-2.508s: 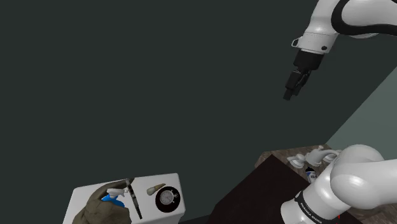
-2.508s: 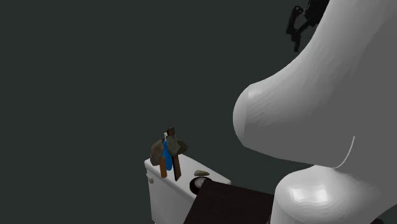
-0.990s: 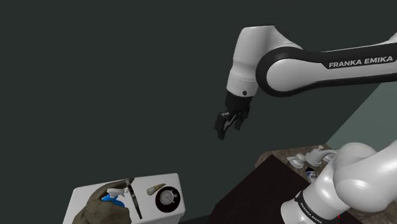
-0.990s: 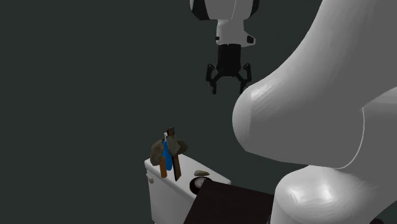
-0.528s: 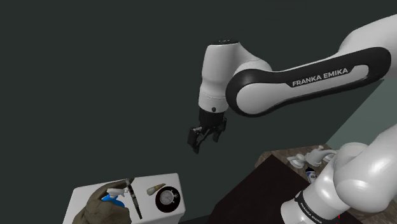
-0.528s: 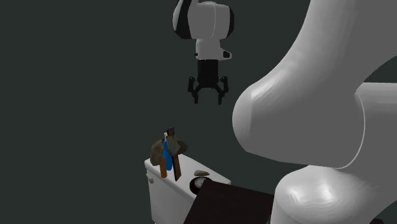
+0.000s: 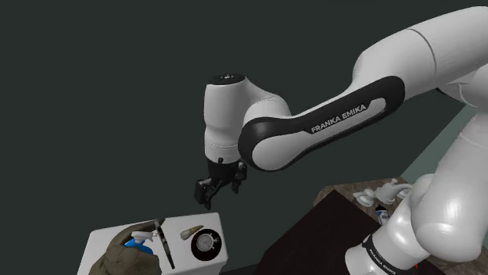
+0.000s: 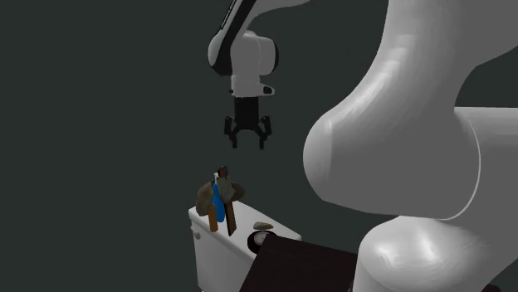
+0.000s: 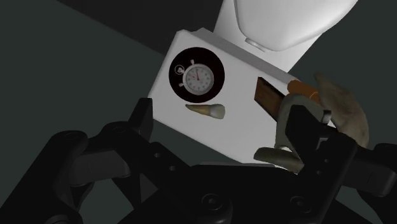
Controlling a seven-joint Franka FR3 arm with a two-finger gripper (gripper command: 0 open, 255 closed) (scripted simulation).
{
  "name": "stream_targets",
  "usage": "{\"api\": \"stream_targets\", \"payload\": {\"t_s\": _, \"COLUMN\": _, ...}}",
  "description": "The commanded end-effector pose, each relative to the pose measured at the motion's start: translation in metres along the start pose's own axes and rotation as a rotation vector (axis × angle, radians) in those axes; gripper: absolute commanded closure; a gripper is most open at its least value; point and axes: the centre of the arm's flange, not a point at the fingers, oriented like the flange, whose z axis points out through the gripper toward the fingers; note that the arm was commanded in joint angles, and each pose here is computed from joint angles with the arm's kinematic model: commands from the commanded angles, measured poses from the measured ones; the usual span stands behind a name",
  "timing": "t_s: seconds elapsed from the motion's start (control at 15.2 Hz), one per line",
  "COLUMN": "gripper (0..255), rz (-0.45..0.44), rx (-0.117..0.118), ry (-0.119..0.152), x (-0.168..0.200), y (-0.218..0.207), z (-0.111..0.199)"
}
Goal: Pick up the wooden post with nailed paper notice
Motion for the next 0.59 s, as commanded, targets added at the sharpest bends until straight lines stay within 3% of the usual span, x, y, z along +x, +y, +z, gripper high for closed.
{"api": "stream_targets", "payload": {"t_s": 0.0, "gripper": 0, "rz": 0.005, "rx": -0.004, "ry": 0.001, "x": 0.010, "y": -0.023, "z": 0.014}}
{"api": "stream_targets", "payload": {"t_s": 0.53, "gripper": 0, "rz": 0.015, "rx": -0.024, "ry": 0.003, "x": 0.042, "y": -0.113, "z": 0.065}}
